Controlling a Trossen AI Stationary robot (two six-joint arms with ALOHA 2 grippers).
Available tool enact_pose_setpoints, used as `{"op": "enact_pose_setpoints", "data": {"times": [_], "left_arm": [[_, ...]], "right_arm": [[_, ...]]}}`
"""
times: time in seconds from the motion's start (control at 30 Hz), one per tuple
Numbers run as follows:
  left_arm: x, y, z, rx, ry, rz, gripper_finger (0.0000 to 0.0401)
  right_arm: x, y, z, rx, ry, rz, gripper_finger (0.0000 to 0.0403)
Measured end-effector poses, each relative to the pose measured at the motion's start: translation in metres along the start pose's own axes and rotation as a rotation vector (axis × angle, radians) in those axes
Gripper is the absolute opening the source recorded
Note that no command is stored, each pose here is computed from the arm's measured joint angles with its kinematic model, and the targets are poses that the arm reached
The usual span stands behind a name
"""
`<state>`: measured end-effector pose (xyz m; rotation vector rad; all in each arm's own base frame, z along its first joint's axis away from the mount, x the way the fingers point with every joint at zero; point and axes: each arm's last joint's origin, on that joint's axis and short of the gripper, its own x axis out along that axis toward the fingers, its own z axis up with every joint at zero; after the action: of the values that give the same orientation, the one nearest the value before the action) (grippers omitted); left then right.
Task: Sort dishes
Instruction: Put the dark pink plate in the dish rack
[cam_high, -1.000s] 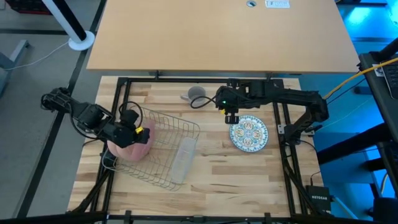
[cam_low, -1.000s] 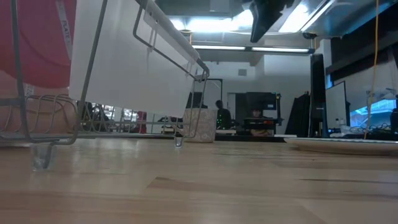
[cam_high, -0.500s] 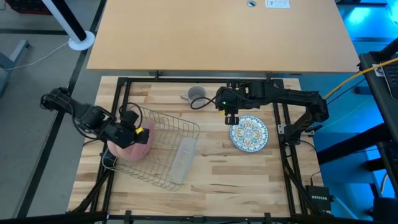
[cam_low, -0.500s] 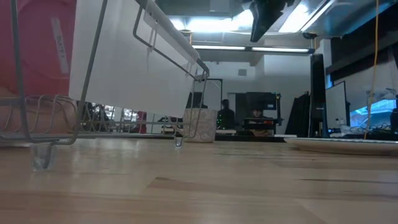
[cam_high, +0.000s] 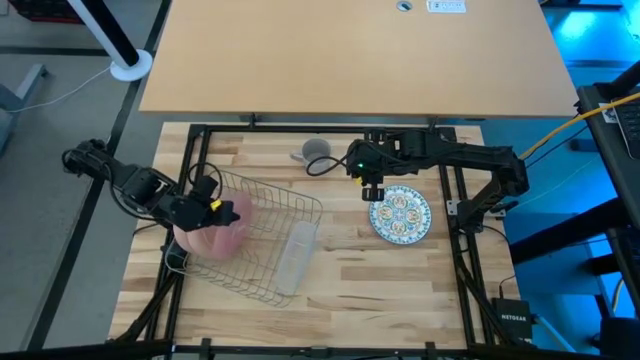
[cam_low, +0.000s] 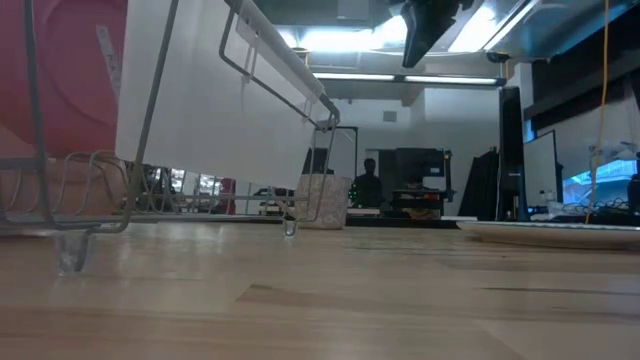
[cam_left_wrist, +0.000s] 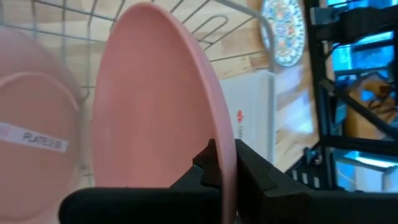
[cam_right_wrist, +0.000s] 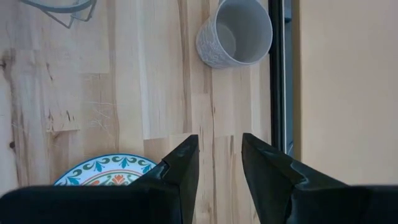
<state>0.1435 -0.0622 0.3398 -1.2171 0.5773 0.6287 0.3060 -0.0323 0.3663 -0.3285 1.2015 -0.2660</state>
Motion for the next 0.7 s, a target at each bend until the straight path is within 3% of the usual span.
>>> {"op": "enact_pose_setpoints", "data": {"times": [0.43,0.7], "left_arm": [[0.015,0.013,-0.008,-0.077,0.048,0.117,0.0014],[0.011,0.018,-0.006,-0.013,0.088,0.117,0.003]], "right_arm": [[0.0,0.0,0.0,0.0,0.0,0.003,0.0124],[0.0,0.0,0.0,0.0,-0.002,0.011,0.0124]]}}
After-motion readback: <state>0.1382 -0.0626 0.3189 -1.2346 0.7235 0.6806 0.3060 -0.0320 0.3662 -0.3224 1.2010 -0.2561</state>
